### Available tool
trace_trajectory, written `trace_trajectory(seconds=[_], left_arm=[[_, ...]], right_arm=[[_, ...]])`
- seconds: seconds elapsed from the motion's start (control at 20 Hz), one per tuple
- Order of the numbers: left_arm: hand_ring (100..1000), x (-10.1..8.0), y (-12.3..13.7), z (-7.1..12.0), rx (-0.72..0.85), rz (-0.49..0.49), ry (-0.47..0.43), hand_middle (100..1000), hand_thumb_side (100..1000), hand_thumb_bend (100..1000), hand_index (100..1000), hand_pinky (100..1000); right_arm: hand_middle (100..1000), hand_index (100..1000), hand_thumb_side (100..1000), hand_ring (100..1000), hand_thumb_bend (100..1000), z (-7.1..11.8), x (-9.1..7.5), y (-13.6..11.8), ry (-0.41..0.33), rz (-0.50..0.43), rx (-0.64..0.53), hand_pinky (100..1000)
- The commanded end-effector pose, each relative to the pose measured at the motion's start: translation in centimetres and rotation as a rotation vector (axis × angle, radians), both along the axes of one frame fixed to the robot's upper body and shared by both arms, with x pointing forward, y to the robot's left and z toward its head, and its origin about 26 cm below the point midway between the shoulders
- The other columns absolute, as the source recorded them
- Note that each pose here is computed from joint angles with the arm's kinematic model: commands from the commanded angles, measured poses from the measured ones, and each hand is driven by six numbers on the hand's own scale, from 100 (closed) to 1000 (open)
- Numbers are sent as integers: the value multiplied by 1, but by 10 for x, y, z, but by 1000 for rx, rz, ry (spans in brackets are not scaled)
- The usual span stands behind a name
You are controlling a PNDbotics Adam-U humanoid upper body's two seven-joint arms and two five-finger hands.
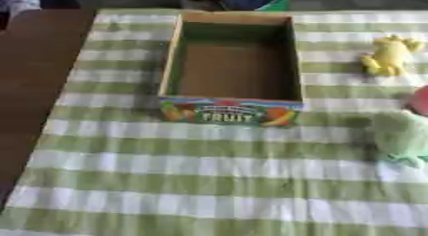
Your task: Pick up objects on the table and place them in the box.
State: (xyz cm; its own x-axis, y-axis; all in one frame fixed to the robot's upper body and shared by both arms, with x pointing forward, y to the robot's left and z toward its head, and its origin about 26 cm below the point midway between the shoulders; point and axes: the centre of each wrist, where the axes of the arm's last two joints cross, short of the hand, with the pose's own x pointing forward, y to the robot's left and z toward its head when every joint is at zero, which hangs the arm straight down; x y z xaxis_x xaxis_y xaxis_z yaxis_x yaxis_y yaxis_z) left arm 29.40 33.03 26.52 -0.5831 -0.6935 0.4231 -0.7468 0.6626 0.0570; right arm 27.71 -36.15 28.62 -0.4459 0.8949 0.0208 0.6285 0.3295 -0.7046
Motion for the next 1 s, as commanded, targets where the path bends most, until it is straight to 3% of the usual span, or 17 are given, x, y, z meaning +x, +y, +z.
trace_trajectory(seconds=[0.05, 1.0], left_arm=[[795, -5, 2, 11, 41, 11, -26, 818, 1000, 101, 1000, 598], [792, -4, 2, 10, 42, 2, -25, 817, 1000, 100, 1000, 595]], right_arm=[[840, 873, 965, 825, 100, 10, -4, 0, -23, -10, -55, 825], [827, 928, 972, 830, 100, 6, -4, 1, 64, -37, -192, 833]])
